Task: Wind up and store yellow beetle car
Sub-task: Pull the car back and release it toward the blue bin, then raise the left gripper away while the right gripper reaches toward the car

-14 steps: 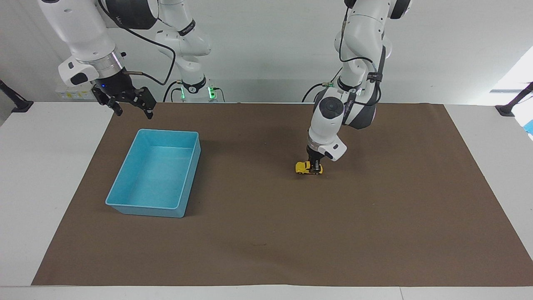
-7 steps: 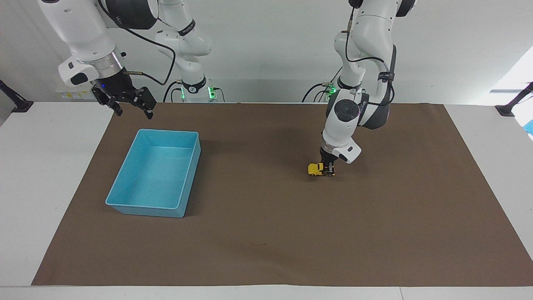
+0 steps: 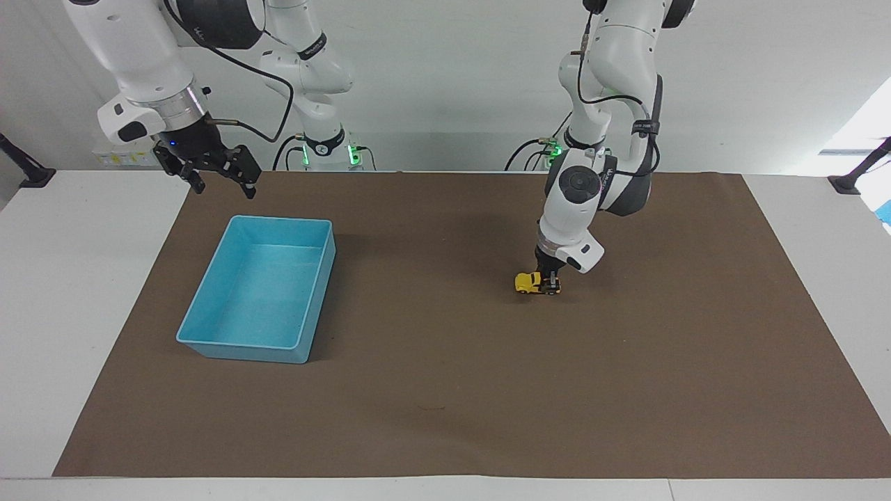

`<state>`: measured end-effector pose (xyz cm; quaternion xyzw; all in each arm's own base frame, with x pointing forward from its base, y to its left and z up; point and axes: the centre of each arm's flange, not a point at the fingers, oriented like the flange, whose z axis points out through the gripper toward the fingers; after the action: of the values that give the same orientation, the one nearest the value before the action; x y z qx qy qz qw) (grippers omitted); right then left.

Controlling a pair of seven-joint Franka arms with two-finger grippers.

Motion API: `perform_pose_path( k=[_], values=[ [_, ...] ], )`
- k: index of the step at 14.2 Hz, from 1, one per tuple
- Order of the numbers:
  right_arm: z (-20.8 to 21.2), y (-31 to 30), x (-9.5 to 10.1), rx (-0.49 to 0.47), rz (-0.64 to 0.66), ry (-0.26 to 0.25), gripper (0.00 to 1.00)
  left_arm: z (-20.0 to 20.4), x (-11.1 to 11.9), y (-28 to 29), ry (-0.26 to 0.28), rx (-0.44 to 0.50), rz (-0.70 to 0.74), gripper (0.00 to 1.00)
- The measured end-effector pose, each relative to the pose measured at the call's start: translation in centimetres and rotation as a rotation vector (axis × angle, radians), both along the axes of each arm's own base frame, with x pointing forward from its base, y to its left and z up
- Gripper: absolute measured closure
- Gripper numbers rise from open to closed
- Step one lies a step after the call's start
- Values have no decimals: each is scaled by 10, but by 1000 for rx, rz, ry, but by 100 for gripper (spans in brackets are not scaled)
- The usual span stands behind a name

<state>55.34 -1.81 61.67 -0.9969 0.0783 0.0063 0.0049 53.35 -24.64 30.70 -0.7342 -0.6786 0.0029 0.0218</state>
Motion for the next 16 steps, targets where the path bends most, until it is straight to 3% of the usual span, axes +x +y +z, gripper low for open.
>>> perform_pose_path(
  k=[2,3,11,16],
  values=[
    [0,0,0,0,0,0,0,9,8,5,-8,0,12,6],
    [0,0,0,0,0,0,0,16,12,7,-9,0,17,0],
    [-1,6,0,0,-3,3,0,57,32,-4,-78,-30,13,0],
    [-5,23,4,1,-95,-25,0,79,46,-8,-127,-45,8,0]
  ],
)
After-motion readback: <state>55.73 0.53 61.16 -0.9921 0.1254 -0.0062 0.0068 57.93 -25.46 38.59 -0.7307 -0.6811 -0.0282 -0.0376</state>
